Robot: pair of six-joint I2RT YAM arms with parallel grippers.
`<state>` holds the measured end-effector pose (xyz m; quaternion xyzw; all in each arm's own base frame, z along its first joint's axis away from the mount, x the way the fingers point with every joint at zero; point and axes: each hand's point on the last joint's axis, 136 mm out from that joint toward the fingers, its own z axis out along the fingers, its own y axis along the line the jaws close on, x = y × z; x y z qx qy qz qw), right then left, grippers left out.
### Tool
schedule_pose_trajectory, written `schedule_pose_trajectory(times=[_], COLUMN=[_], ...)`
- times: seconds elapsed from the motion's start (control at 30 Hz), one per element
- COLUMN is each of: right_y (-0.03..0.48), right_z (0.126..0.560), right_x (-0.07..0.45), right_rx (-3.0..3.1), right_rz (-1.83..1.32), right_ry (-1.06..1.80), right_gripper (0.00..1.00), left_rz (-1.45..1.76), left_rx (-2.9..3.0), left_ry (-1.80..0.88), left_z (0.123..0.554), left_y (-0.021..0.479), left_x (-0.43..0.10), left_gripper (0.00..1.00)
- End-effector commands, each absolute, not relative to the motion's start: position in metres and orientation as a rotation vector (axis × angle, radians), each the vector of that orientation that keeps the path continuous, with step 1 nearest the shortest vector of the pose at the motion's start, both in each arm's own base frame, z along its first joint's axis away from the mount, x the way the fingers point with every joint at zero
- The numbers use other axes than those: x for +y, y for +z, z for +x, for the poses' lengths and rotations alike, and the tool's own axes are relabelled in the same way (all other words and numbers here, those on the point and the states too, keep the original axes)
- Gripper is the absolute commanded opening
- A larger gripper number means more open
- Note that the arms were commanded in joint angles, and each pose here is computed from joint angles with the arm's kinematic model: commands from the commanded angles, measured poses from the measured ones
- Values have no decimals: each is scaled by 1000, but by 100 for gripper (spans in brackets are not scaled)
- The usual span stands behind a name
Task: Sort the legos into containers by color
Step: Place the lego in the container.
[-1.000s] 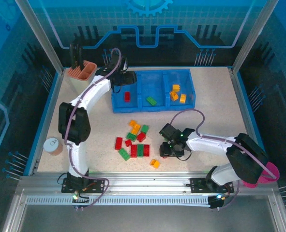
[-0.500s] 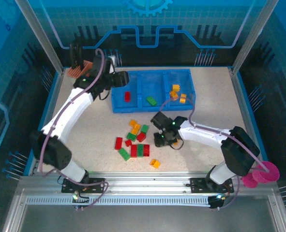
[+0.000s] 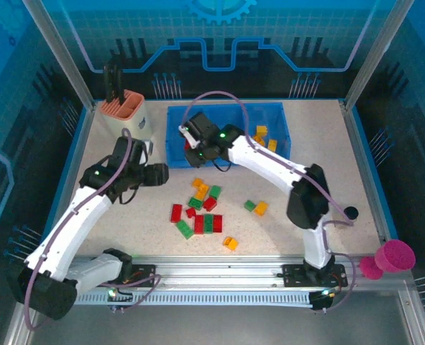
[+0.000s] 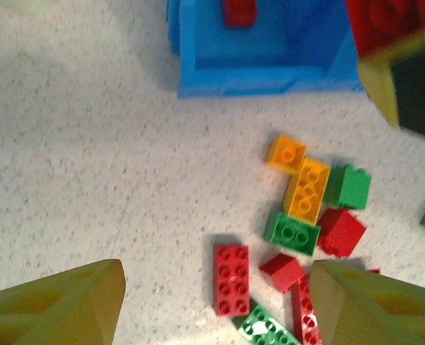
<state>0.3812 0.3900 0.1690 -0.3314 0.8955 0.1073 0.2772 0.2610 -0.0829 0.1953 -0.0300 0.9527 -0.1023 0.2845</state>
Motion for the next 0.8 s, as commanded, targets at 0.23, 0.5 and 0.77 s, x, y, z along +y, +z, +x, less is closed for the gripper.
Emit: schedule_pose_trajectory(times=[0.23, 0.5, 0.77], right_y=[119, 76, 64], right_z=[451, 471, 477], right_x=[408, 411, 416], right_rx=[2373, 2383, 2379], right_rz=[-988, -1027, -1031], right_ry=[173, 147, 165], right_gripper=[25, 28, 36], left_rz=[-157, -208, -233], left_rx=[2714, 2754, 2810], left_ry=[-404, -430, -396], left_z=[231, 230, 230], left_y=[138, 115, 94], left_x=[-96, -102, -109], left_gripper=[70, 70, 70])
